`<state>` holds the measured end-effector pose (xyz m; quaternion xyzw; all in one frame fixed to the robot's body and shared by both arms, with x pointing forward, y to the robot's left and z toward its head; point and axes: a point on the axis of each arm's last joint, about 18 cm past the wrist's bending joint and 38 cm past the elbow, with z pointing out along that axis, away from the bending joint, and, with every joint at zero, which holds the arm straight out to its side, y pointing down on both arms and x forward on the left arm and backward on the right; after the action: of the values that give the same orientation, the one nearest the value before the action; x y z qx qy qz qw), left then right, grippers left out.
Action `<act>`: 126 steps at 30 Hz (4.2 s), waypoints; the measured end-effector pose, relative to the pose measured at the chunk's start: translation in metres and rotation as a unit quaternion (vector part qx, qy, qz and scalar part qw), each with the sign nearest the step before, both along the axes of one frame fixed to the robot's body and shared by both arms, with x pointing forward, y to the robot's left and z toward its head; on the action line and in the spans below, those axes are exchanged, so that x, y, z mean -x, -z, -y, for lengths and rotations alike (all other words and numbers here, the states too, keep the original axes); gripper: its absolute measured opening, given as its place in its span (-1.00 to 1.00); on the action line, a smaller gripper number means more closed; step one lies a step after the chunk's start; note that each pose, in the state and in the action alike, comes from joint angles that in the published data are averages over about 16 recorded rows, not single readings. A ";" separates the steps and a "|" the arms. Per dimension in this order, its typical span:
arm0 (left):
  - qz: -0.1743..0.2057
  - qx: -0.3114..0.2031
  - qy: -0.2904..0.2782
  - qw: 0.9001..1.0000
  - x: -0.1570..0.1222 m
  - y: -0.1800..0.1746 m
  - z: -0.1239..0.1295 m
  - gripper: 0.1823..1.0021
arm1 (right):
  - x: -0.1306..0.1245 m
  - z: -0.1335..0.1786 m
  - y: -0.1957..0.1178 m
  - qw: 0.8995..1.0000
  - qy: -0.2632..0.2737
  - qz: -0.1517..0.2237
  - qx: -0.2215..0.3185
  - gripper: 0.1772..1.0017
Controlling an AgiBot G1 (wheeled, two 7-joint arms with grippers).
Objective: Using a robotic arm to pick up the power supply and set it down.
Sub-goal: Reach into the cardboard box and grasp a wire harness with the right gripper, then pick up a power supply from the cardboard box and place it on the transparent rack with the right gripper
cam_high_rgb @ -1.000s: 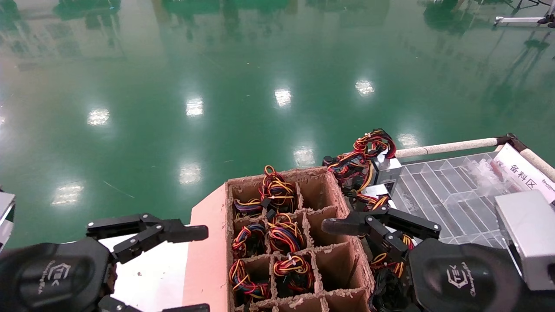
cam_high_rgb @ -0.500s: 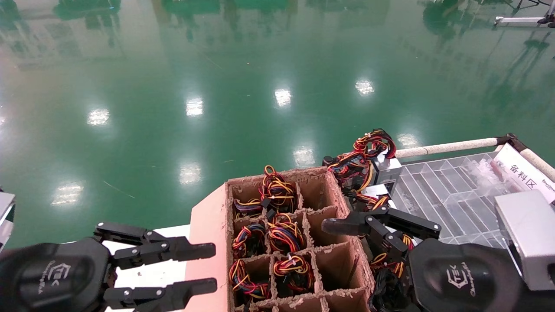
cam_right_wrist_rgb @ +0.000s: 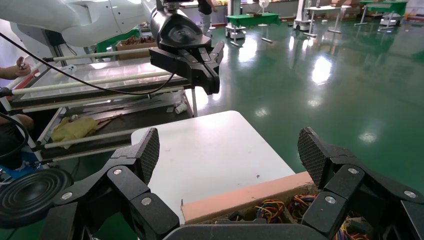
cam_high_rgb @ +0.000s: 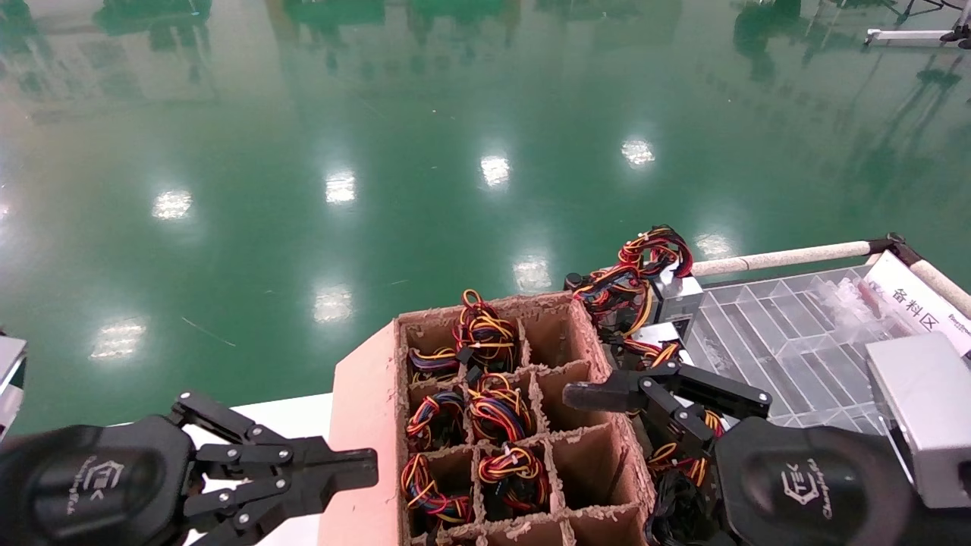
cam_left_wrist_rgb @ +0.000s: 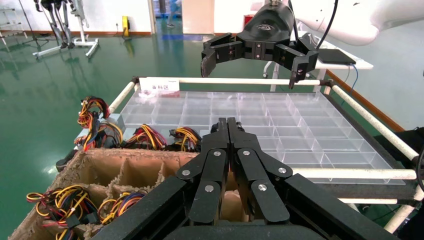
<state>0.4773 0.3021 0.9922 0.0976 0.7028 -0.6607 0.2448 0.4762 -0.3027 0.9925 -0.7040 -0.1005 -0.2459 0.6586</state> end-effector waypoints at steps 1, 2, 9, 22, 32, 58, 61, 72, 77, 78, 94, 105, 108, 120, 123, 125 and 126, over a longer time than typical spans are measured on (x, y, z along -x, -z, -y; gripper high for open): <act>0.000 0.000 0.000 1.000 0.000 0.000 0.000 -0.87 | 0.000 0.000 0.000 1.000 0.002 0.000 0.001 1.00; 0.000 0.000 0.000 1.000 0.000 0.000 0.000 -0.89 | -0.001 0.001 0.001 1.000 0.004 -0.001 0.002 1.00; 0.000 0.000 0.000 1.000 0.000 0.000 0.000 -0.96 | -0.018 0.000 0.008 0.999 0.040 -0.007 0.020 1.00; 0.000 0.000 0.000 1.000 0.000 0.000 0.000 -0.87 | -0.085 -0.024 0.029 0.986 0.145 -0.007 0.081 1.00; 0.000 0.000 0.000 1.000 0.000 0.000 0.000 -0.54 | -0.133 -0.054 0.040 0.976 0.191 0.000 0.105 0.98; 0.000 0.000 0.000 1.000 0.000 0.000 0.000 0.78 | -0.183 -0.077 0.057 0.961 0.240 -0.005 0.135 0.14; 0.000 0.000 0.000 1.000 0.000 0.000 0.000 0.86 | -0.184 -0.076 0.059 0.960 0.244 -0.007 0.138 -0.04; 0.000 0.000 0.000 1.000 0.000 0.000 0.000 0.99 | -0.180 -0.069 0.059 0.957 0.255 -0.014 0.138 -0.59; 0.000 0.000 0.000 1.000 0.000 0.000 0.000 1.00 | -0.175 -0.063 0.051 0.958 0.257 -0.014 0.129 -0.76; 0.000 0.000 0.000 1.000 0.000 0.000 0.000 1.00 | -0.173 -0.062 0.048 0.958 0.257 -0.014 0.126 -0.78; 0.000 0.000 0.000 1.000 0.000 0.000 0.000 1.00 | -0.125 -0.033 -0.046 0.978 0.205 0.019 0.006 -0.93; 0.000 0.000 0.000 1.000 0.000 0.000 0.000 1.00 | -0.087 0.019 -0.130 0.979 0.175 0.067 -0.075 -0.94; 0.000 0.000 0.000 1.000 0.000 0.000 0.000 1.00 | -0.081 0.038 -0.145 0.976 0.184 0.077 -0.085 -0.94; 0.000 0.000 0.000 1.000 0.000 0.000 0.000 1.00 | -0.079 0.118 -0.152 0.954 0.272 0.082 -0.094 -0.94; 0.000 0.000 0.000 1.000 0.000 0.000 0.000 1.00 | -0.083 0.134 -0.144 0.949 0.292 0.074 -0.095 -0.94; 0.000 0.000 0.000 1.000 0.000 0.000 0.000 1.00 | -0.087 0.143 -0.138 0.945 0.304 0.068 -0.096 -0.94; 0.000 0.000 0.000 1.000 0.000 0.000 0.000 1.00 | -0.088 0.147 -0.135 0.944 0.309 0.065 -0.096 -0.94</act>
<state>0.4774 0.3022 0.9922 0.0977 0.7028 -0.6607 0.2448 0.5647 -0.4493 1.1271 -0.6163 0.1035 -0.4912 0.6068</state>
